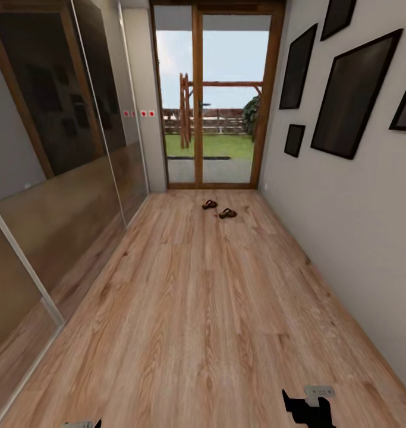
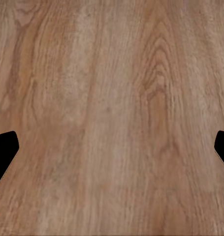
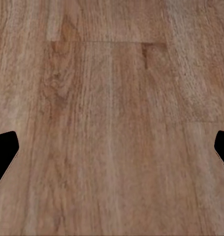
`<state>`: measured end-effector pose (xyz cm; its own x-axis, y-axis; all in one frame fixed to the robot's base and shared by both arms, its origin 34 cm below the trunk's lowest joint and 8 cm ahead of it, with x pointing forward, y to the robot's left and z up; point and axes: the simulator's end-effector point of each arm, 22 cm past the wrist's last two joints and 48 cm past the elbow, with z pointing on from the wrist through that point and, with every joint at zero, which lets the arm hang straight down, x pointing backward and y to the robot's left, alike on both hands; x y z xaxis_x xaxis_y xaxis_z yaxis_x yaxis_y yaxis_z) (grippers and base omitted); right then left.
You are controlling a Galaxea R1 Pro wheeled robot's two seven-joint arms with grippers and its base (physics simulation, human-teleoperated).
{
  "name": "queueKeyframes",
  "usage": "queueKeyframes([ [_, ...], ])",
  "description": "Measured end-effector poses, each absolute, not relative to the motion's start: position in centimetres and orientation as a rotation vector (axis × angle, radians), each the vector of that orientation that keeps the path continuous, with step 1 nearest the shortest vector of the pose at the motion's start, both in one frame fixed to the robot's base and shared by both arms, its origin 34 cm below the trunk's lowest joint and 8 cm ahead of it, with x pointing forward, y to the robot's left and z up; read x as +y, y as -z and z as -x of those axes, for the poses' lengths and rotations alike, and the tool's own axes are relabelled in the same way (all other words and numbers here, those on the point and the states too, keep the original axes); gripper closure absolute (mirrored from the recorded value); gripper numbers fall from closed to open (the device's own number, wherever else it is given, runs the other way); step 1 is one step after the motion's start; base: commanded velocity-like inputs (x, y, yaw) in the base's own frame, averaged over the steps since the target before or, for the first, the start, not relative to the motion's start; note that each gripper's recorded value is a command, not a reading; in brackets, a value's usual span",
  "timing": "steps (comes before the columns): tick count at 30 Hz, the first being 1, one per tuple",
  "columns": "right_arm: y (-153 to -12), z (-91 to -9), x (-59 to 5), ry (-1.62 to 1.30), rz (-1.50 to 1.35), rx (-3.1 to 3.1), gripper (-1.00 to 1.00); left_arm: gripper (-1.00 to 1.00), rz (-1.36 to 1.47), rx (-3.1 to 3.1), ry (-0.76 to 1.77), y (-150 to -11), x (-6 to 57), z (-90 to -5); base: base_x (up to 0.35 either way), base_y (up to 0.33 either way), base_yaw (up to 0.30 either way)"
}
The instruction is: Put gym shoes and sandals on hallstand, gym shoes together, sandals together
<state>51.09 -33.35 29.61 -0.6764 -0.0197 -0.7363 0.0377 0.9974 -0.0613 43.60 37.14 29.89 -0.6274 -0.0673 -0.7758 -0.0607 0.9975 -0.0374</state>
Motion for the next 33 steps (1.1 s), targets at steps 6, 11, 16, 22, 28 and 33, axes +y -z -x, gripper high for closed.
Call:
queueKeyframes([
  [6,-29.59,-51.06,-33.35,0.090,-0.013,2.312,-1.00,-1.00,0.088,2.250,0.009,-29.89,37.15,-43.60,0.339,0.000,0.000],
  [11,-29.60,-51.07,-33.36,0.090,-0.013,2.312,-1.00,-1.00,0.088,2.251,0.009,-29.89,37.15,-43.59,0.339,0.000,0.000],
  [16,-29.60,-51.08,-33.36,0.090,-0.013,2.312,-1.00,-1.00,0.089,2.250,0.009,-29.89,37.16,-43.60,0.339,0.000,0.000],
  [22,-29.60,-51.07,-33.27,0.086,-0.010,2.312,-1.00,-1.00,0.088,2.251,0.009,-29.89,37.15,-43.59,0.339,0.000,0.000],
  [28,-29.58,-51.01,-33.32,0.086,-0.009,2.312,-1.00,-1.00,0.088,2.250,0.009,-29.89,37.15,-43.60,0.339,0.000,0.000],
  [33,-29.57,-50.98,-33.34,0.086,-0.009,2.313,-1.00,-1.00,0.089,2.250,0.009,-29.89,37.15,-43.60,0.339,0.000,0.000],
])
